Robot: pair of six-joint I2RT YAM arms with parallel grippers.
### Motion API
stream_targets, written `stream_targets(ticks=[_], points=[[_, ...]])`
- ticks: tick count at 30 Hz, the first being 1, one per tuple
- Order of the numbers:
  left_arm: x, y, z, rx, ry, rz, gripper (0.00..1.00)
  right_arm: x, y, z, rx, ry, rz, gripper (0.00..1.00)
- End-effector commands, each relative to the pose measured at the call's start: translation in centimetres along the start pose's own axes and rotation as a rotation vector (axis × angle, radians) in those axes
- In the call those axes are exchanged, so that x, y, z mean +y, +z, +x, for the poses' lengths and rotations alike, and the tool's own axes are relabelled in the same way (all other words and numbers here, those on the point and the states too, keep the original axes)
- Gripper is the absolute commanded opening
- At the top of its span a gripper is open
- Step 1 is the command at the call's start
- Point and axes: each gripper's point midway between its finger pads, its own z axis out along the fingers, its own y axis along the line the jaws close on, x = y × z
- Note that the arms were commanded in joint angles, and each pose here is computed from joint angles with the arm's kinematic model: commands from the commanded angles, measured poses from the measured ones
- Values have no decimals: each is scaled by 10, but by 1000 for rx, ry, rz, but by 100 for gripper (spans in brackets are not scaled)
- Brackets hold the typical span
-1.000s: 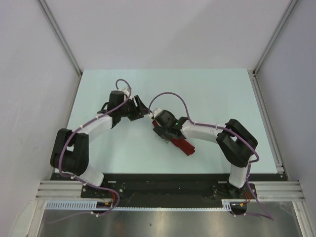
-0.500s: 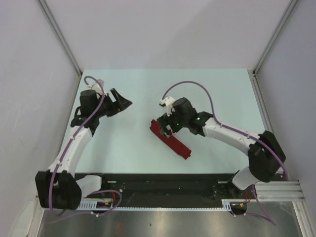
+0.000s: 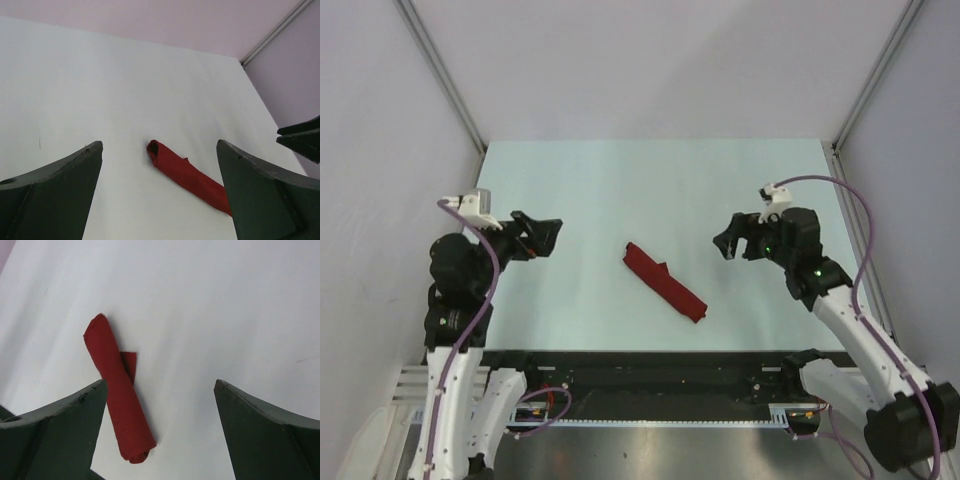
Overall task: Fold the napkin, place the utensils inside, and roll it up
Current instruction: Roll the napkin with the utensil
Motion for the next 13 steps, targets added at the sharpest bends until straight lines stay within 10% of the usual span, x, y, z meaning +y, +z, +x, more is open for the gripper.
stream_targets(ticks=[1,13], points=[[9,-19,5,-22,55,-59,100,-21,-27,-13,-119,22,111,94],[18,-28,14,-25,78,-95,100,-39,-40,-4,-144,29,199,94]])
